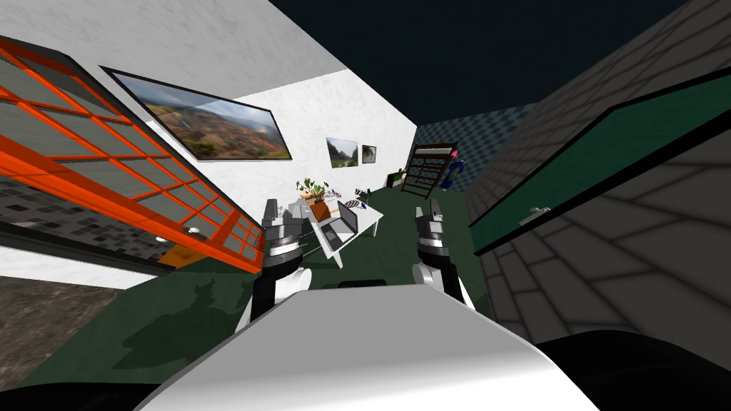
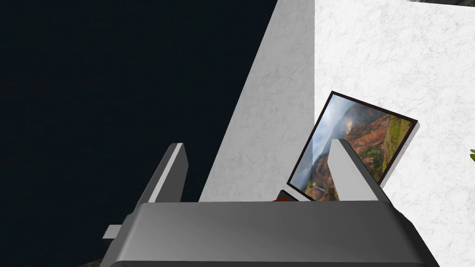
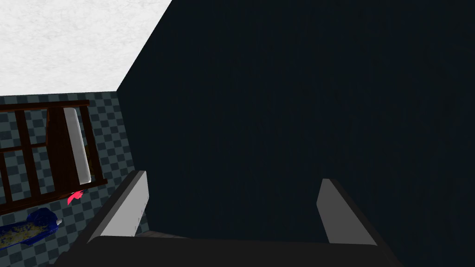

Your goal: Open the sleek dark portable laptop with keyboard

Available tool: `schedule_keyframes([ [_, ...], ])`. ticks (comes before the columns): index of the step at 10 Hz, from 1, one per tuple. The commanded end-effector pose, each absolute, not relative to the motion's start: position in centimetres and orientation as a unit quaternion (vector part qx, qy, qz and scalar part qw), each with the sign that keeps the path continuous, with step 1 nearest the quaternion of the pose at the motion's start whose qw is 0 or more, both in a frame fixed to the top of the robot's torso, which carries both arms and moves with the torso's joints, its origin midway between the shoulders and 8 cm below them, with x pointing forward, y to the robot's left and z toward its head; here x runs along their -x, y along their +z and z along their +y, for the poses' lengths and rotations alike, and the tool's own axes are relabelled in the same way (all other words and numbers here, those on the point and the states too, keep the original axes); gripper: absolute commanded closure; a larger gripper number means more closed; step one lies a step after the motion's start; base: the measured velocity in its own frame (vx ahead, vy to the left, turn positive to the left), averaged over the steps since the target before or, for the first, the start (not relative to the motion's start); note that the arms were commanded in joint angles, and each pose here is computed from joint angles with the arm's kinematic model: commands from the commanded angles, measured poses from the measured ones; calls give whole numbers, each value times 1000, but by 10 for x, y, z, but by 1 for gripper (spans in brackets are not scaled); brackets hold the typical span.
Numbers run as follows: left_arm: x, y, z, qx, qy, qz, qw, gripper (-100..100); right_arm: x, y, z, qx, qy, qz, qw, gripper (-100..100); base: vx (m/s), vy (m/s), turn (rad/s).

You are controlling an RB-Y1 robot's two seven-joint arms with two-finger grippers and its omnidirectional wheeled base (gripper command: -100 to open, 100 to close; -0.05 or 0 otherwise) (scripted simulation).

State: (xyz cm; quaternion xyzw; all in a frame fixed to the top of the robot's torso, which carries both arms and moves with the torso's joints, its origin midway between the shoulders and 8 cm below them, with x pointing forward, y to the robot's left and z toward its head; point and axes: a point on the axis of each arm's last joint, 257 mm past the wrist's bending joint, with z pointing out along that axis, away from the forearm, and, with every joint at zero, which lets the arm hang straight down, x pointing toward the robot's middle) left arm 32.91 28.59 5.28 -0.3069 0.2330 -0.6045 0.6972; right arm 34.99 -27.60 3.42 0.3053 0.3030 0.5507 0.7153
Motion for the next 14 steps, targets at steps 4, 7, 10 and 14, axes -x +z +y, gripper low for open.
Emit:
schedule_keyframes([
  [4,-329,53,286,307,-605,233,697,0,-350,34,-276,-305,551,303,715,0,0,0,0],
  [7,-329,53,286,307,-605,233,697,0,-350,34,-276,-305,551,303,715,0,0,0,0],
  [10,-333,49,283,298,-606,250,693,-100,-350,34,-276,-305,551,303,715,0,7,-7,-2],
  [14,-350,26,288,295,-608,290,677,-100,-350,34,-276,-305,551,303,715,0,46,-65,-7],
])
